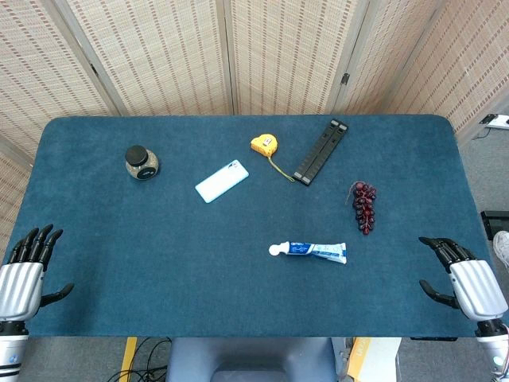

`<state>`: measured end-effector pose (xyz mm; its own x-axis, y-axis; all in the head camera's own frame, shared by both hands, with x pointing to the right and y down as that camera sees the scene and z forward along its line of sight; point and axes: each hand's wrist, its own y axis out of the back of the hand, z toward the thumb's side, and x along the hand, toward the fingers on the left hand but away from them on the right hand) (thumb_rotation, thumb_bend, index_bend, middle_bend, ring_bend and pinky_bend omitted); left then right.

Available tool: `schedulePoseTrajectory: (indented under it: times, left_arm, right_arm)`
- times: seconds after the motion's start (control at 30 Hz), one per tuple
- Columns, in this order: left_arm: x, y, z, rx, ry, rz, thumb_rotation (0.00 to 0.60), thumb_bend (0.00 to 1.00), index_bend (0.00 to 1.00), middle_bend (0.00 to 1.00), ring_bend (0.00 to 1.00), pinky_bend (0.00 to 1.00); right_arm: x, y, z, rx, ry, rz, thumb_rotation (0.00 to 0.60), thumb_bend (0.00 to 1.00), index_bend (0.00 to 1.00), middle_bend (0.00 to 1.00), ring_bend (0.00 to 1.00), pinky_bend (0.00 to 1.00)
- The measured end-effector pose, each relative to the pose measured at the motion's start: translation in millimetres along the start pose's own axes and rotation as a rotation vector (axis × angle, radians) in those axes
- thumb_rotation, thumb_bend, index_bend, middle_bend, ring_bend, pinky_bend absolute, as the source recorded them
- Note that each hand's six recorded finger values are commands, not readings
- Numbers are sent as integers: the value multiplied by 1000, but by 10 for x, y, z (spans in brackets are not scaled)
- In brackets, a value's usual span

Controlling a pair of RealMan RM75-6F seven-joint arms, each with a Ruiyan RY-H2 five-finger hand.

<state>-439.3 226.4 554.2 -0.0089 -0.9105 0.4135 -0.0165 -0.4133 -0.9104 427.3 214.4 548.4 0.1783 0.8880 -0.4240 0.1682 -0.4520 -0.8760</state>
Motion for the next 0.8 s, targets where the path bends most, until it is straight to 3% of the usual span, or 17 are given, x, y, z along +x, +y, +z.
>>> schedulePoseTrajectory:
  times: [0.47, 0.8]
  left_arm:
    - [-31, 21, -15, -2, 6, 0, 600, 62, 117, 96, 65, 168]
    - [-40, -8, -39, -10, 6, -7, 600, 63, 117, 96, 64, 168]
  right_arm:
    - [6, -24, 26, -5, 14, 3, 600, 287, 169, 267, 193, 321]
    - [-137, -206, 170, 5, 31, 63, 600, 225, 169, 267, 192, 321]
